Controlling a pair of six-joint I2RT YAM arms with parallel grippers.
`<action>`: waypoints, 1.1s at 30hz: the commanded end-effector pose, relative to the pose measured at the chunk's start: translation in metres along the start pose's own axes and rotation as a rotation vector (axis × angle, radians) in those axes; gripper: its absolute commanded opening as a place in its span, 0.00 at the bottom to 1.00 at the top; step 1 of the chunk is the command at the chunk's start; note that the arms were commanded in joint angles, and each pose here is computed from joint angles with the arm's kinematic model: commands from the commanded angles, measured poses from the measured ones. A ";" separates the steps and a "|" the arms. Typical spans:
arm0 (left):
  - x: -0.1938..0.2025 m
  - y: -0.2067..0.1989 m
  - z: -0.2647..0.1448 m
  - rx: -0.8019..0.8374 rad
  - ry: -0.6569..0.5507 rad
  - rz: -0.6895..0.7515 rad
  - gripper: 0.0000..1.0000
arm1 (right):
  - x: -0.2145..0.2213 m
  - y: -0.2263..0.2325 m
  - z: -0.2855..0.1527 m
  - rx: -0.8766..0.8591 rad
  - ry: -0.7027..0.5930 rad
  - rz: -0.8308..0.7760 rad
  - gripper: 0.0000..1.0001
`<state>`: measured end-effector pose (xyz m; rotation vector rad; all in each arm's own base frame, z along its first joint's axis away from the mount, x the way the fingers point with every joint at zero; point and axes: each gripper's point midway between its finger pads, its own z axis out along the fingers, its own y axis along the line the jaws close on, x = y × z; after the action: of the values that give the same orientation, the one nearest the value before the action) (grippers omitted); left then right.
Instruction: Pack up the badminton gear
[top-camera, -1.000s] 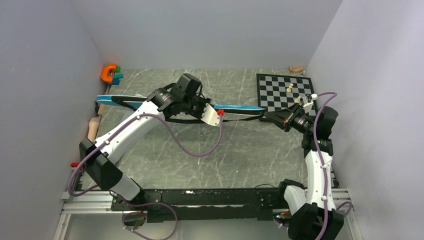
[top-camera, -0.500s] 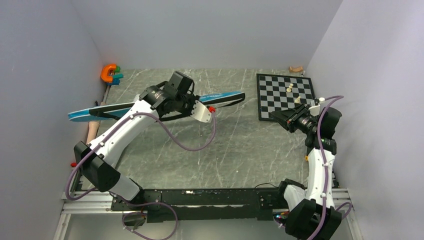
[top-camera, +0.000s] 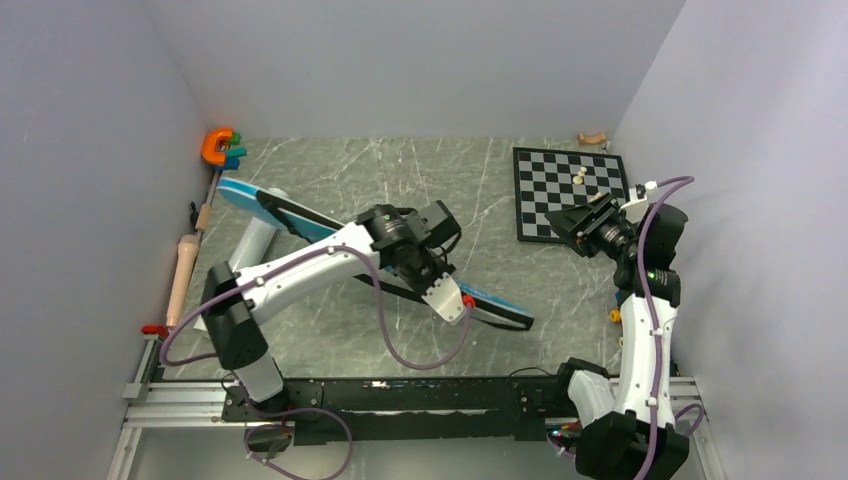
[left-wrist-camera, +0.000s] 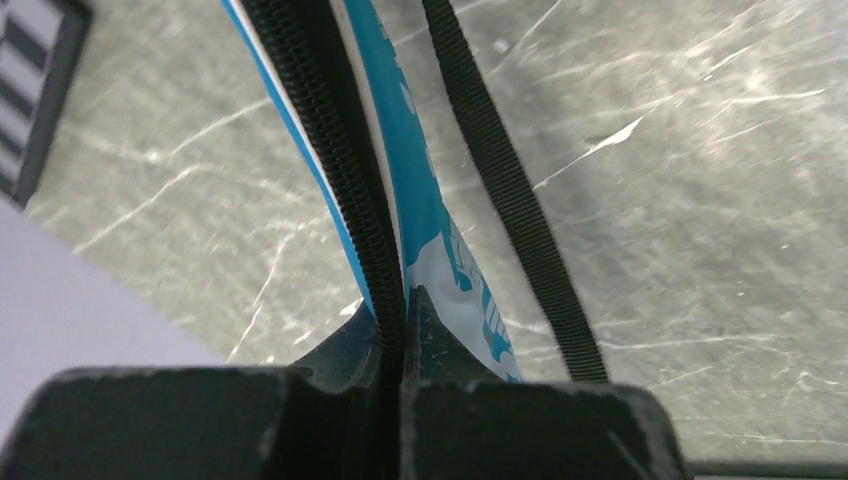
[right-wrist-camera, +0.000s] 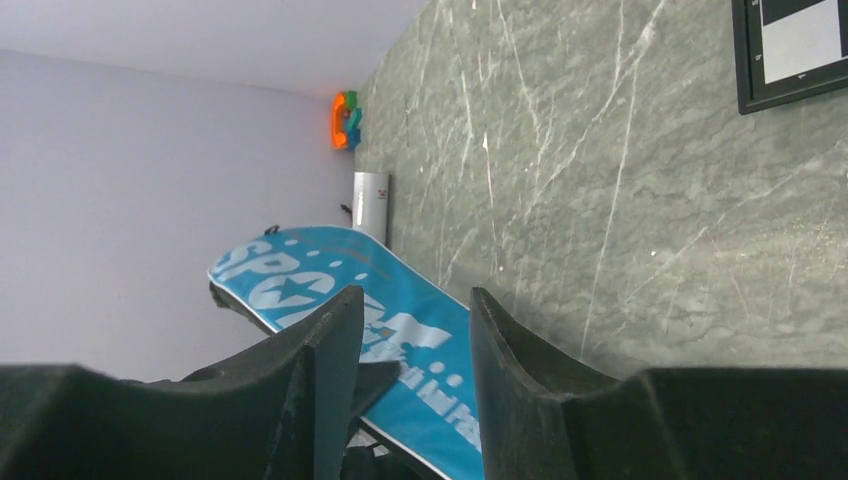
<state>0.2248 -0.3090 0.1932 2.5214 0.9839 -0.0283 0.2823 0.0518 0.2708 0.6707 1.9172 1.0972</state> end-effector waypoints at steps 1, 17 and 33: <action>-0.025 -0.001 0.003 0.088 -0.066 0.079 0.00 | 0.004 -0.002 0.001 -0.003 -0.007 -0.025 0.47; -0.009 0.023 0.101 0.283 -0.127 0.143 0.08 | 0.024 -0.011 0.013 0.012 0.032 -0.010 0.51; 0.030 0.091 0.072 -0.076 -0.116 -0.072 0.66 | 0.032 -0.023 0.023 0.044 0.049 -0.010 0.59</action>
<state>0.3027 -0.3807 0.0956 2.5773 0.9633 -0.2088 0.2773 0.0757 0.2281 0.6840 2.0156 1.0985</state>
